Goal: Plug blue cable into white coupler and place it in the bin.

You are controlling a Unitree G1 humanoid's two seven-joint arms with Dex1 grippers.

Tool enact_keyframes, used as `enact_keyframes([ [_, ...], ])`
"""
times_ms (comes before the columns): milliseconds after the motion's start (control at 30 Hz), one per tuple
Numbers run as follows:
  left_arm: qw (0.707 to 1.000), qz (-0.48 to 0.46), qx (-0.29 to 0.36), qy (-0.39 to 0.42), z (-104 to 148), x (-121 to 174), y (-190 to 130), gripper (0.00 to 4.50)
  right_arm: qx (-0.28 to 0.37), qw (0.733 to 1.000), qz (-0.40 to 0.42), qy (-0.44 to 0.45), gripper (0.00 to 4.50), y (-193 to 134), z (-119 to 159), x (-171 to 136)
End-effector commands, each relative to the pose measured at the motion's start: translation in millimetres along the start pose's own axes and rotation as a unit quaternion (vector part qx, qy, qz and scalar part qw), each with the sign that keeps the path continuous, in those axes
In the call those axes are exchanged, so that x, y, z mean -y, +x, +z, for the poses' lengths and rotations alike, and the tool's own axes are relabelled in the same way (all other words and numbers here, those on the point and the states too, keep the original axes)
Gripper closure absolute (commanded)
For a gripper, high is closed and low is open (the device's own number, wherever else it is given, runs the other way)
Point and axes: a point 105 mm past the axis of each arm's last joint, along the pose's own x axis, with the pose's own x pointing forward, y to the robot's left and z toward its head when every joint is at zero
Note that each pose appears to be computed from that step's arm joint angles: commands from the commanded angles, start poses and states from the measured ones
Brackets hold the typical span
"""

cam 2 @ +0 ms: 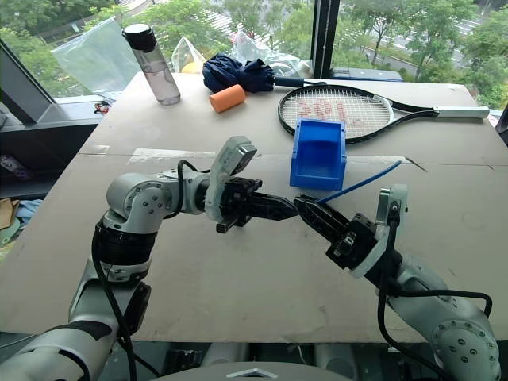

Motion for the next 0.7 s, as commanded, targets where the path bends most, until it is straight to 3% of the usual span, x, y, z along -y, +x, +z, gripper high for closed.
enact_keyframes([
  [33,0.999,0.005,0.009,0.041,5.2,8.1,0.0,4.50,0.008,1.000,0.028,0.006,4.38,1.8,5.4,-11.5],
  [67,0.999,0.016,0.013,0.047,5.2,6.9,-2.3,4.50,0.007,0.999,0.030,0.008,4.38,1.9,5.3,-12.2],
  [100,0.998,0.027,0.022,0.049,6.6,5.5,-4.9,3.76,0.007,0.999,0.032,0.009,4.50,1.5,5.3,-12.9],
  [133,0.998,0.035,0.030,0.048,7.6,6.0,-10.3,3.55,0.009,0.999,0.034,0.012,4.50,1.5,5.6,-13.9],
  [200,0.993,0.092,0.025,0.069,2.7,-0.6,-25.4,2.67,0.012,0.999,0.035,0.015,4.50,1.1,6.1,-15.3],
  [300,0.951,0.270,-0.005,0.150,-14.7,-27.9,-77.8,1.39,0.006,0.999,0.030,0.013,4.50,-0.5,2.9,-13.3],
  [400,0.908,0.348,-0.064,0.226,-37.5,-35.2,-108.8,1.39,0.002,1.000,0.026,0.011,4.50,-1.8,-0.3,-10.2],
  [467,0.879,0.408,-0.069,0.238,-55.2,-41.7,-126.7,1.39,-0.001,1.000,0.026,0.008,4.50,0.9,-2.9,-7.6],
  [700,0.867,0.429,-0.083,0.239,-84.1,-57.0,-116.2,1.39,-0.018,0.999,0.032,-0.006,4.50,6.1,-9.8,-4.3],
])
